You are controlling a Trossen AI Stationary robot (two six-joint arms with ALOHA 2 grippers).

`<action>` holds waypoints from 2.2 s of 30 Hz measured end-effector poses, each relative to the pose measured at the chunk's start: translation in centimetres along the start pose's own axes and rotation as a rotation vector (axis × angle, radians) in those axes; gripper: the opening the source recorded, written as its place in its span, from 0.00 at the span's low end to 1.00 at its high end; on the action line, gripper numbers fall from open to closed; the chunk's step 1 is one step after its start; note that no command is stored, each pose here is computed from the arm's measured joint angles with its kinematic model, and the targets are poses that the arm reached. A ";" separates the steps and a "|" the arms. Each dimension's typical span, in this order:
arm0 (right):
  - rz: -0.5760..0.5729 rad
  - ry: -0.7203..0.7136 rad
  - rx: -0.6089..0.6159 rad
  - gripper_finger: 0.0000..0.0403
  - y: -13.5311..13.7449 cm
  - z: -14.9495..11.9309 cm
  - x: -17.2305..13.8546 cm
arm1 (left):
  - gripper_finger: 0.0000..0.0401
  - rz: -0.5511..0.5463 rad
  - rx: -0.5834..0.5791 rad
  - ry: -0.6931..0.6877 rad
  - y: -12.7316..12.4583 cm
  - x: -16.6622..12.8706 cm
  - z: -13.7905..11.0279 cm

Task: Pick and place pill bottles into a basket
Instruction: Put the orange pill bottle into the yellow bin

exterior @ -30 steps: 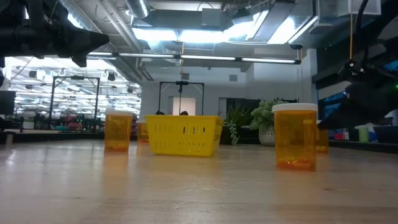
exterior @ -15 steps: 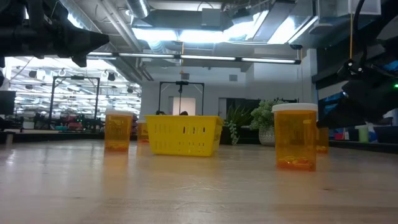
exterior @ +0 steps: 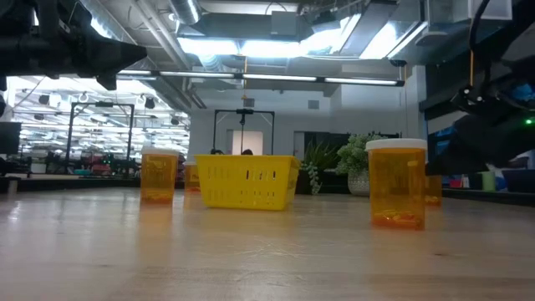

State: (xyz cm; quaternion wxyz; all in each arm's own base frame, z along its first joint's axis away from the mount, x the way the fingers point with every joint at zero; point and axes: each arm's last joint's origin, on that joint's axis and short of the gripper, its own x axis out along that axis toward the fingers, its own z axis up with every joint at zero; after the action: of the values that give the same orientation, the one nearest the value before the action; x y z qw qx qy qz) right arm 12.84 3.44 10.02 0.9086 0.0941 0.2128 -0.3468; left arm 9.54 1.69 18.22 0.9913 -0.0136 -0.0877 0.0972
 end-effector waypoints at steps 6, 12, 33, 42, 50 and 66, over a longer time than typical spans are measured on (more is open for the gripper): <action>-0.011 -0.009 0.000 0.79 0.3 -0.3 0.3 | 0.02 0.000 0.000 0.000 0.0 0.0 0.0; -0.064 -0.032 -0.005 0.77 0.2 -0.6 0.6 | 0.02 0.000 0.000 -0.001 0.0 0.0 0.0; -0.007 -0.026 -0.007 0.58 0.7 -0.4 0.6 | 0.02 0.000 0.000 -0.001 0.0 0.0 0.0; -0.007 -0.026 -0.010 0.51 0.7 -0.4 0.6 | 0.02 0.000 0.000 -0.001 0.0 0.0 0.0; -0.007 -0.025 -0.014 0.50 0.7 -0.4 0.6 | 0.01 0.000 0.000 -0.001 0.0 0.0 0.0; 0.029 0.015 -0.038 0.57 0.8 -0.5 0.6 | 0.02 0.000 0.000 -0.001 0.0 0.0 0.0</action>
State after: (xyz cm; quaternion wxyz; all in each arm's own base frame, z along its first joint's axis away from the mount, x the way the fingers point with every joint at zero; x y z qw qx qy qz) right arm 13.63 3.85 9.34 0.9136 0.0823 0.2248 -0.3288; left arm 9.54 1.69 18.23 0.9913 -0.0137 -0.0881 0.0971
